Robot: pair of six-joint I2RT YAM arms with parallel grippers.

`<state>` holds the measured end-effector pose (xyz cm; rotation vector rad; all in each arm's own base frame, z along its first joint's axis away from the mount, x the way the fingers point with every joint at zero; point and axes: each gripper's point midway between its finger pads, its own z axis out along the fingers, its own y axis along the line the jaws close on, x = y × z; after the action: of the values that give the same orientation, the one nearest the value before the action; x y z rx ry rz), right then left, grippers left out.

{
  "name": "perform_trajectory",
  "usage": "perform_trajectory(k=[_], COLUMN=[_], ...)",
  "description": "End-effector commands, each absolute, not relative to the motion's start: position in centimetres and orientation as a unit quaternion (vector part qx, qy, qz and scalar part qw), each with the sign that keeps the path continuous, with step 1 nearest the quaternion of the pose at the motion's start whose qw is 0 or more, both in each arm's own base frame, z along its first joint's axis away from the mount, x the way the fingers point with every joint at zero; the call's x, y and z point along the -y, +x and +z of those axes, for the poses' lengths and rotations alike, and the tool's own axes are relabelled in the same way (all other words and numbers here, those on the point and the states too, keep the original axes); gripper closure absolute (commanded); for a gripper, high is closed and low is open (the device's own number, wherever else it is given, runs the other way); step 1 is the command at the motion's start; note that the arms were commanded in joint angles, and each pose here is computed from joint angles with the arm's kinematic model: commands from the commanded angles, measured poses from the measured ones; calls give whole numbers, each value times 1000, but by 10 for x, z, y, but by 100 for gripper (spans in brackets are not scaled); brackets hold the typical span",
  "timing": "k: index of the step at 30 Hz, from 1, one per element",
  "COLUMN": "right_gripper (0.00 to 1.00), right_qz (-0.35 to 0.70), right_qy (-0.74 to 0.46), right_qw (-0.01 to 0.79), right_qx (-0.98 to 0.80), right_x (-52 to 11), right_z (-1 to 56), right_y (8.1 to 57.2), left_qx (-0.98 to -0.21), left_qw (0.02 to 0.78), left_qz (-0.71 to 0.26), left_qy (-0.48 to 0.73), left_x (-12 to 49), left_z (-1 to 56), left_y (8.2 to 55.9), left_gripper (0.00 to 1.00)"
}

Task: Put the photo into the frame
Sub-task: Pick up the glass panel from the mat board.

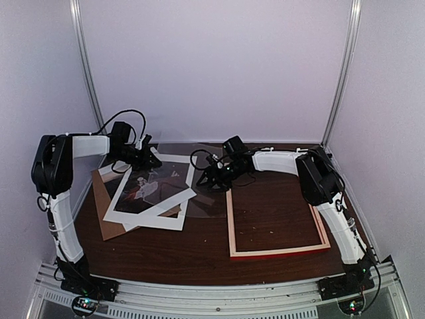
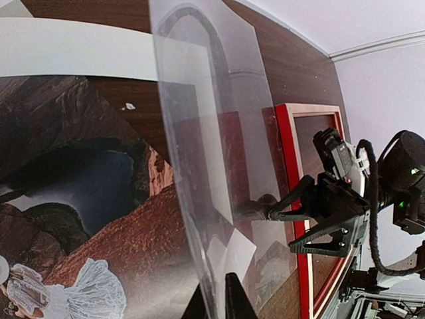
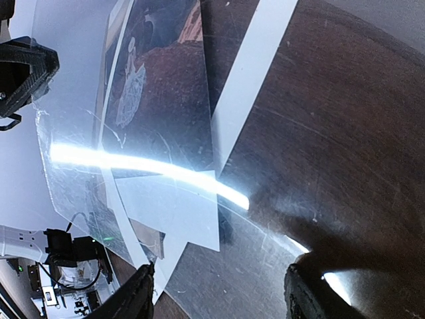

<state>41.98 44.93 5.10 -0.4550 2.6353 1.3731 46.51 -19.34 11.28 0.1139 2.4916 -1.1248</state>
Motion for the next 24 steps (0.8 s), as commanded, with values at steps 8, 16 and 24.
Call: perform_trajectory(k=[8, 16, 24], right_gripper=[34, 30, 23], right_qz=[425, 438, 414], right_qy=[-138, -158, -140], right_qw=[35, 79, 166], right_qx=[-894, -882, -884], right_x=[-439, -440, -378], right_z=[21, 73, 137], right_y=[409, 414, 430], left_qx=[-879, -886, -869], left_qw=[194, 225, 277], left_qz=[-432, -403, -407], left_qy=[54, 42, 44], left_x=[209, 196, 190], left_z=[129, 159, 211], left_y=[461, 452, 435], left_gripper=[100, 100, 100])
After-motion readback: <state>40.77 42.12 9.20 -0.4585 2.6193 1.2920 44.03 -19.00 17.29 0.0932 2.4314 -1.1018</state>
